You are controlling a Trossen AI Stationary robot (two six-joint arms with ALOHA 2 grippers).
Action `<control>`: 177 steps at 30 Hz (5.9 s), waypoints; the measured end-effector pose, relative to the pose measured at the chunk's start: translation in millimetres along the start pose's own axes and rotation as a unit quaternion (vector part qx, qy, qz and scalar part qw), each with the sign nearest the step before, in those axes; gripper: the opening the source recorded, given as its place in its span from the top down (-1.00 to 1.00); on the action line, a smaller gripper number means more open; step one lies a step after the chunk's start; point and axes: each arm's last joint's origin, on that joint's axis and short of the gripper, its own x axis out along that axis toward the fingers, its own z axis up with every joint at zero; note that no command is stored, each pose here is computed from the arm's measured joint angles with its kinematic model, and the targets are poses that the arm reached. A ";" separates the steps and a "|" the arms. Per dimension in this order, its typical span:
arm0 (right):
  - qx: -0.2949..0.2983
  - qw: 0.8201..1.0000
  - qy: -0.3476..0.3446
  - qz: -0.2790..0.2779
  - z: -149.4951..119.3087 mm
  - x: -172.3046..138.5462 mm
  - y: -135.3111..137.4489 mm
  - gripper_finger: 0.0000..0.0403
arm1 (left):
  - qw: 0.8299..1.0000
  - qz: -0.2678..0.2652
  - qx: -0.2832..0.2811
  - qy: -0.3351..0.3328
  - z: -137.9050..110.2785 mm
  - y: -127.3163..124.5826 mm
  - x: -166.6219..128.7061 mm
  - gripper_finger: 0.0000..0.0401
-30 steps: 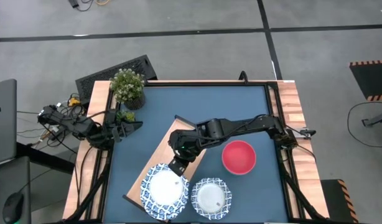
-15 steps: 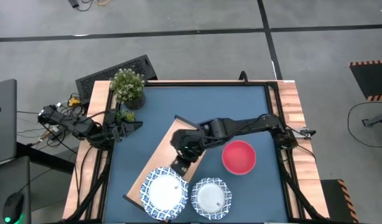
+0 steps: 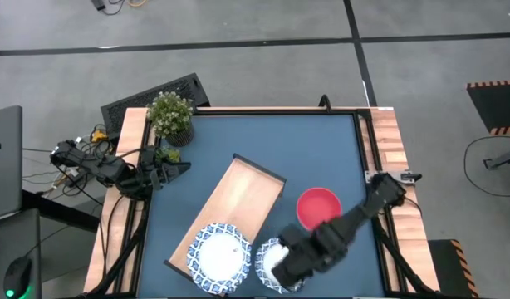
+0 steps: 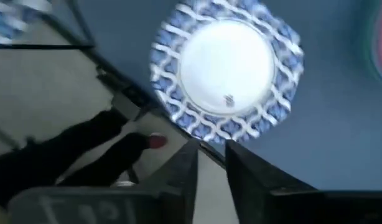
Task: Place and stack bowls onto a shelf
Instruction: Stack the white bowl on top of the other white bowl on the shelf
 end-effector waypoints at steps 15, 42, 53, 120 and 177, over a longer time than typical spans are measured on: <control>0.212 0.972 0.022 -0.103 -33.8 94.8 -23.7 -0.17 | 1.000 0.011 0.002 0.010 -2.2 2.4 0.0 0.40; 0.243 0.965 0.047 -0.093 -19.4 158.2 -44.7 0.54 | 1.000 0.012 0.003 0.012 -2.7 2.8 -0.1 0.40; 0.223 0.970 0.063 -0.078 -15.9 133.6 -34.5 0.87 | 1.000 0.012 0.004 0.012 -2.7 2.9 -0.1 0.40; -0.088 0.947 -0.064 0.301 117.3 -37.8 10.6 0.89 | 0.999 0.012 -0.032 0.011 -2.4 2.6 -0.1 0.40; -0.105 0.938 -0.105 0.313 154.7 -75.2 -19.9 0.09 | 1.000 0.012 -0.022 0.012 -2.6 2.8 -0.1 0.40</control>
